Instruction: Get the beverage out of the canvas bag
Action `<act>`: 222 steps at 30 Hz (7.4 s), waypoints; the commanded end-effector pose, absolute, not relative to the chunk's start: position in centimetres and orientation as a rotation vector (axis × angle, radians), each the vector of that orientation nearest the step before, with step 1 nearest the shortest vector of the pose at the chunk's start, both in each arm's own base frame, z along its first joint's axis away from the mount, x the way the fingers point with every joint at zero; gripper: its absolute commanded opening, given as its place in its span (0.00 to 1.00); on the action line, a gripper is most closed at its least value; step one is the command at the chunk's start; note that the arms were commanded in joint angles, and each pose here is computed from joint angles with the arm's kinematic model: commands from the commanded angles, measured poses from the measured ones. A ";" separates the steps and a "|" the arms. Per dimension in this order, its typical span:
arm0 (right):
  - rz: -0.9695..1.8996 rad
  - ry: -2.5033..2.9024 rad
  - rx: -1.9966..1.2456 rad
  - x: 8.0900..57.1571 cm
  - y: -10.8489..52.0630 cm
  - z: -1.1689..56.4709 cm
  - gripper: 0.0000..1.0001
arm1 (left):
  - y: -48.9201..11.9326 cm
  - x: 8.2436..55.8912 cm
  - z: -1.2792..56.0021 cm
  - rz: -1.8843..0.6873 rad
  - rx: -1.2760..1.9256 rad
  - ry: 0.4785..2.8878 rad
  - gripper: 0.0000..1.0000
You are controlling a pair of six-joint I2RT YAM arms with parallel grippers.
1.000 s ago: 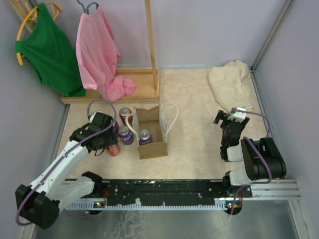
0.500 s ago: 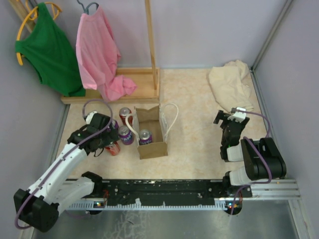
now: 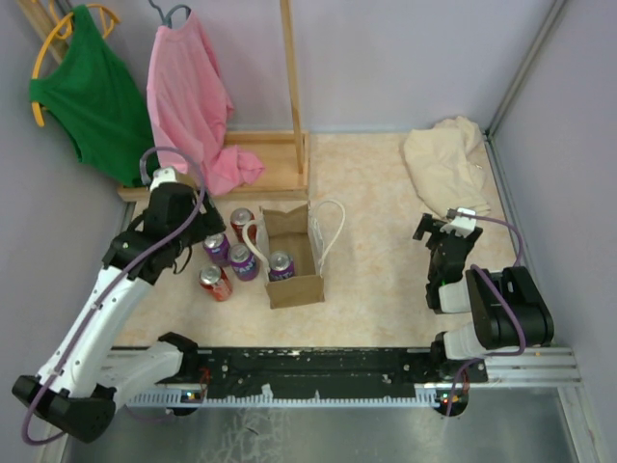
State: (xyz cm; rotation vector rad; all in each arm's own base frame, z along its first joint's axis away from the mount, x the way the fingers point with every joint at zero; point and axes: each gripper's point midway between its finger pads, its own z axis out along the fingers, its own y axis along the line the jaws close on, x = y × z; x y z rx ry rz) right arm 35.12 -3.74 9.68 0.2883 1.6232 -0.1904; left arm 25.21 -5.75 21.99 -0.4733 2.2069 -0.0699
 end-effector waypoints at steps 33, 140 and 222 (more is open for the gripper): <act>-0.195 1.579 0.289 35.5 -3.9 10.8 0.99 | -26.4 26.3 19.1 -0.557 1.051 2.247 0.84; -0.194 1.579 0.290 35.5 -3.9 10.8 0.99 | -18.5 32.9 35.8 0.073 0.479 2.016 0.00; -0.193 1.579 0.290 35.5 -3.9 10.8 0.99 | -15.3 19.2 12.5 -0.248 0.324 2.710 0.17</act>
